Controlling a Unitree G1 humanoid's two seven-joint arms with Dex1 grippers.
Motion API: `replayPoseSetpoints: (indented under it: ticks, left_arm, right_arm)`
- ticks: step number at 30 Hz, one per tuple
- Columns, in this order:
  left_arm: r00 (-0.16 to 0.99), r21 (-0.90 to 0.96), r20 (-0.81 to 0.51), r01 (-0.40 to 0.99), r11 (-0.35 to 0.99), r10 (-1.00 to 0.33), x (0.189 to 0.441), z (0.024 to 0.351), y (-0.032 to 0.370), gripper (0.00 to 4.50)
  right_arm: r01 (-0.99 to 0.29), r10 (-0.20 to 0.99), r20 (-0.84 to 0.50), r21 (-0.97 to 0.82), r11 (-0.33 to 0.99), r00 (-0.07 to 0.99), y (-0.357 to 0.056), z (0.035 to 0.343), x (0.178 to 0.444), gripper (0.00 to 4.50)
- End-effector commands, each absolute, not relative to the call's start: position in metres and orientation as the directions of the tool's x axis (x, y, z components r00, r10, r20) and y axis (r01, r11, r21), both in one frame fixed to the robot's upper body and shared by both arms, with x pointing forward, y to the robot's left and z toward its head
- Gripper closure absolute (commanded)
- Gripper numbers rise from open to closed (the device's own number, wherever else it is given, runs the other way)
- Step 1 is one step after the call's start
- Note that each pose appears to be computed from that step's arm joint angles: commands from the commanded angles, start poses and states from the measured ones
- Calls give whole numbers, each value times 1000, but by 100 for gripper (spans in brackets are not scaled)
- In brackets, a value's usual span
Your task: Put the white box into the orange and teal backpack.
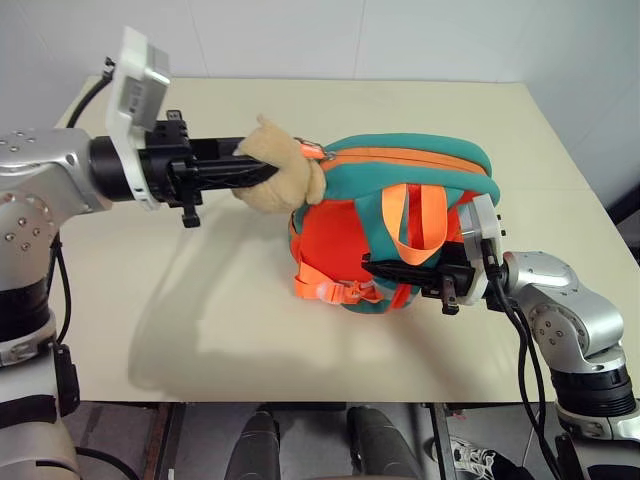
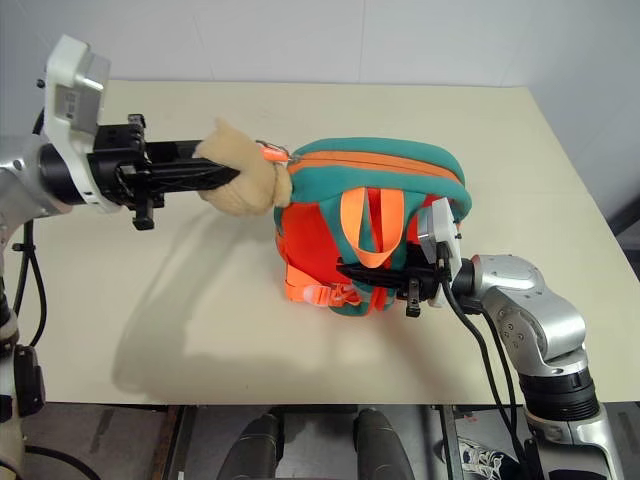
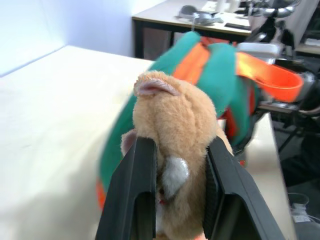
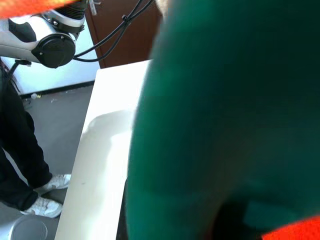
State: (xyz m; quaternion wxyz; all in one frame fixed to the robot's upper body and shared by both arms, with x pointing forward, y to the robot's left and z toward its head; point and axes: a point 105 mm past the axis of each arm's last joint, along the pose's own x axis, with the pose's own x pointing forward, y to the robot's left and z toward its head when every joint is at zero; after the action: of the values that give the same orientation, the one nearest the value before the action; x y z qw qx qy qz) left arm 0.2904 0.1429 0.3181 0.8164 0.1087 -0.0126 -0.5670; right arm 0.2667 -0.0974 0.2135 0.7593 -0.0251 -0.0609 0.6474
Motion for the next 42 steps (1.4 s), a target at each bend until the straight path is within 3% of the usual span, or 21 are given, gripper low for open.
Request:
replayPoseSetpoints:
  ticks: [1, 8, 16, 28, 37, 42]
  left_arm:
    - [400, 235, -140, 902, 362, -906, 294, 321, 160, 381]
    - [386, 190, -274, 920, 344, -881, 305, 294, 177, 381]
    - [344, 190, -494, 939, 288, -799, 334, 254, 192, 382]
    - [312, 230, -659, 950, 211, -684, 367, 213, 193, 383]
    - [279, 238, -668, 958, 157, -690, 374, 192, 183, 383]
    - [329, 320, -433, 927, 198, -839, 375, 228, 169, 383]
  right_arm:
    - [-972, 983, 103, -163, 167, 152, -101, 224, 261, 450]
    - [-971, 981, 108, -165, 175, 159, -102, 225, 261, 450]
    - [-969, 981, 104, -170, 181, 165, -100, 225, 263, 450]
    - [-963, 977, 92, -171, 207, 194, -102, 224, 266, 450]
    - [-961, 976, 87, -178, 213, 201, -101, 225, 268, 450]
    - [-953, 973, 26, -197, 229, 228, -102, 224, 271, 450]
